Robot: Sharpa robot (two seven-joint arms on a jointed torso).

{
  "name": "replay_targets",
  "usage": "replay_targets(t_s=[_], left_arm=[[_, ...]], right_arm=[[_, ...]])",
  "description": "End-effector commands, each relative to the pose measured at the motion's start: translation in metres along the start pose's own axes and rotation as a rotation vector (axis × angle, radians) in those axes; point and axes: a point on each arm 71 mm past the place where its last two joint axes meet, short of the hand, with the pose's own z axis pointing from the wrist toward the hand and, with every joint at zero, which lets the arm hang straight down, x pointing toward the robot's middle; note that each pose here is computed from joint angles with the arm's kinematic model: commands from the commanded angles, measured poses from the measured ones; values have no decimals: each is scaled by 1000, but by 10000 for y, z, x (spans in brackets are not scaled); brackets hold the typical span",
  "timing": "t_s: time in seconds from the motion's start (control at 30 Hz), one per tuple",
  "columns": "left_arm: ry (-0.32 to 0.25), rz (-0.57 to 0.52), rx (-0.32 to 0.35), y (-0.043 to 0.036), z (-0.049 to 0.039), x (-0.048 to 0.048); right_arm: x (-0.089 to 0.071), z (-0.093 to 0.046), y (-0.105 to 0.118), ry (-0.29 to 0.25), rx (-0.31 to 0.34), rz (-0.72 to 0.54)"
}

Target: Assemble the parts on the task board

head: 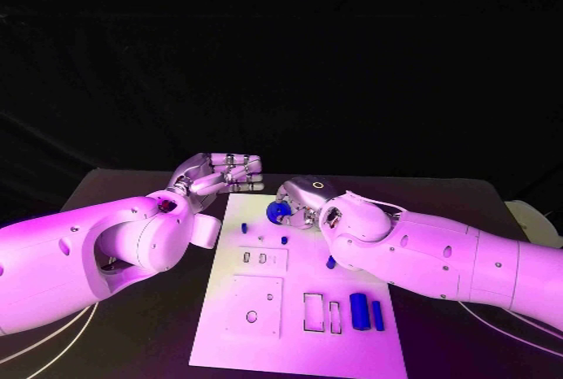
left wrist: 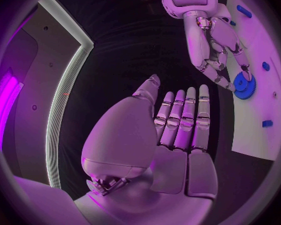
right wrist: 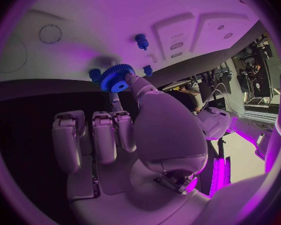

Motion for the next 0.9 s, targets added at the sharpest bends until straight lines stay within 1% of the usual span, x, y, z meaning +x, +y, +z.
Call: replay_targets(t_s=[0.03, 0.67, 0.9], left_arm=[[18, -2, 9, -13, 10, 25], [20, -1, 10, -12, 15, 31], [19, 0, 9, -12, 15, 27]], right_arm=[[23, 3, 11, 17, 4, -23], [131, 13, -38, 58, 25, -27], [147, 17, -56, 56, 29, -22]])
